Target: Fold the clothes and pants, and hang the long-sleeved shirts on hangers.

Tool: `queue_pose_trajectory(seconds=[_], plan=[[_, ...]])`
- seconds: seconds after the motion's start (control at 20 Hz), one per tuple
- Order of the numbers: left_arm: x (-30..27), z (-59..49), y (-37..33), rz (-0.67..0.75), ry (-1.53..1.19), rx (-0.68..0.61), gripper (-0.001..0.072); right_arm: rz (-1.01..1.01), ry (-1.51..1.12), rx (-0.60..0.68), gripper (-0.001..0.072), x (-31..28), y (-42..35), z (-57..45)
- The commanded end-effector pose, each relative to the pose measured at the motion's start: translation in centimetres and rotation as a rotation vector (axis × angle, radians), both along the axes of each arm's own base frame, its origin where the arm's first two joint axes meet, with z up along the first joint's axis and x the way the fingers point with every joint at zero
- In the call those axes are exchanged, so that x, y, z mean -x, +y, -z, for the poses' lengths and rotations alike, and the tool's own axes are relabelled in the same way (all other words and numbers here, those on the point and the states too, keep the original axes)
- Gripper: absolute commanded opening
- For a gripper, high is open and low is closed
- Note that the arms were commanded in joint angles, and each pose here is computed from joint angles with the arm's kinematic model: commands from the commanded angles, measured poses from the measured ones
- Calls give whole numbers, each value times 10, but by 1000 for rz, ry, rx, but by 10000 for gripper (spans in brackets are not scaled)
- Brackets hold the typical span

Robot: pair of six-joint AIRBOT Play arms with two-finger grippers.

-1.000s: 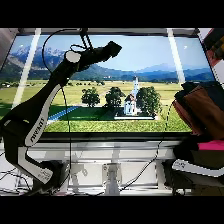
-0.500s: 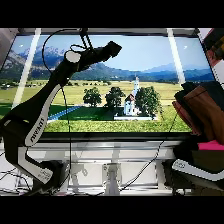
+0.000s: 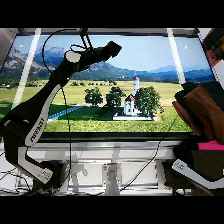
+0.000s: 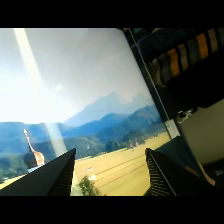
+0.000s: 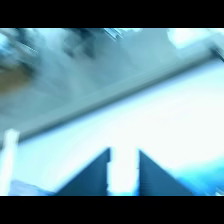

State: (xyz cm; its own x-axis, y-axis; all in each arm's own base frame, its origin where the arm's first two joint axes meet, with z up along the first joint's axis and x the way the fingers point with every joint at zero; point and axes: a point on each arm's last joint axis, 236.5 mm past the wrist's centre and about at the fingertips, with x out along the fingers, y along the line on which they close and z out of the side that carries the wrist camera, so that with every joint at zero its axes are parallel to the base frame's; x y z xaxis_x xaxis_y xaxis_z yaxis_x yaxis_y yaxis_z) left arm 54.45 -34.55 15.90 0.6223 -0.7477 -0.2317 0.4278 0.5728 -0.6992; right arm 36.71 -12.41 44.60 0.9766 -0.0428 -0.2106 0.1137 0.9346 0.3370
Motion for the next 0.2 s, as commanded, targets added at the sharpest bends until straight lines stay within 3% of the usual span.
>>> queue_pose_trajectory(seconds=[0.0,0.15], plan=[[0,0,1,-1,0,0,512,-166,-195,-18,17,16,56,-55],[0,0,1,-1,-1,0,512,-245,-242,-29,18,27,81,-70]])
